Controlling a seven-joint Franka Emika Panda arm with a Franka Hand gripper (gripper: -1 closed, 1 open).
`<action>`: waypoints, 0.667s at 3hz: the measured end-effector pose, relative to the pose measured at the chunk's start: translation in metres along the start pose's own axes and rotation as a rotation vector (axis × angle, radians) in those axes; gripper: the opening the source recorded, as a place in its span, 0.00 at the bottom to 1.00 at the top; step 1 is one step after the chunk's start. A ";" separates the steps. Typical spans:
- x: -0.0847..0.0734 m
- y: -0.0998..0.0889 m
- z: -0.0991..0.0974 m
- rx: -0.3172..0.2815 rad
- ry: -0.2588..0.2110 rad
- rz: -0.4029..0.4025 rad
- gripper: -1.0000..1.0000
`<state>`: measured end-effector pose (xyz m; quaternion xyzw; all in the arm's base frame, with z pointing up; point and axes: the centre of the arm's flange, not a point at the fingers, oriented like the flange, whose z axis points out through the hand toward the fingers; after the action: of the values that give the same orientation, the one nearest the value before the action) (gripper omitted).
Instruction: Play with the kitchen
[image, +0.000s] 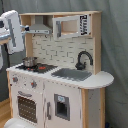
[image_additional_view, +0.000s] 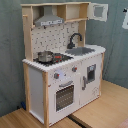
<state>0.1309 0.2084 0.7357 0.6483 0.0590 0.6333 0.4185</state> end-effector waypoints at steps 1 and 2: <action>0.001 0.000 0.015 0.027 0.029 -0.013 0.00; 0.002 0.010 0.035 0.050 0.053 -0.028 0.00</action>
<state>0.1569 0.1871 0.7482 0.6406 0.0947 0.6427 0.4092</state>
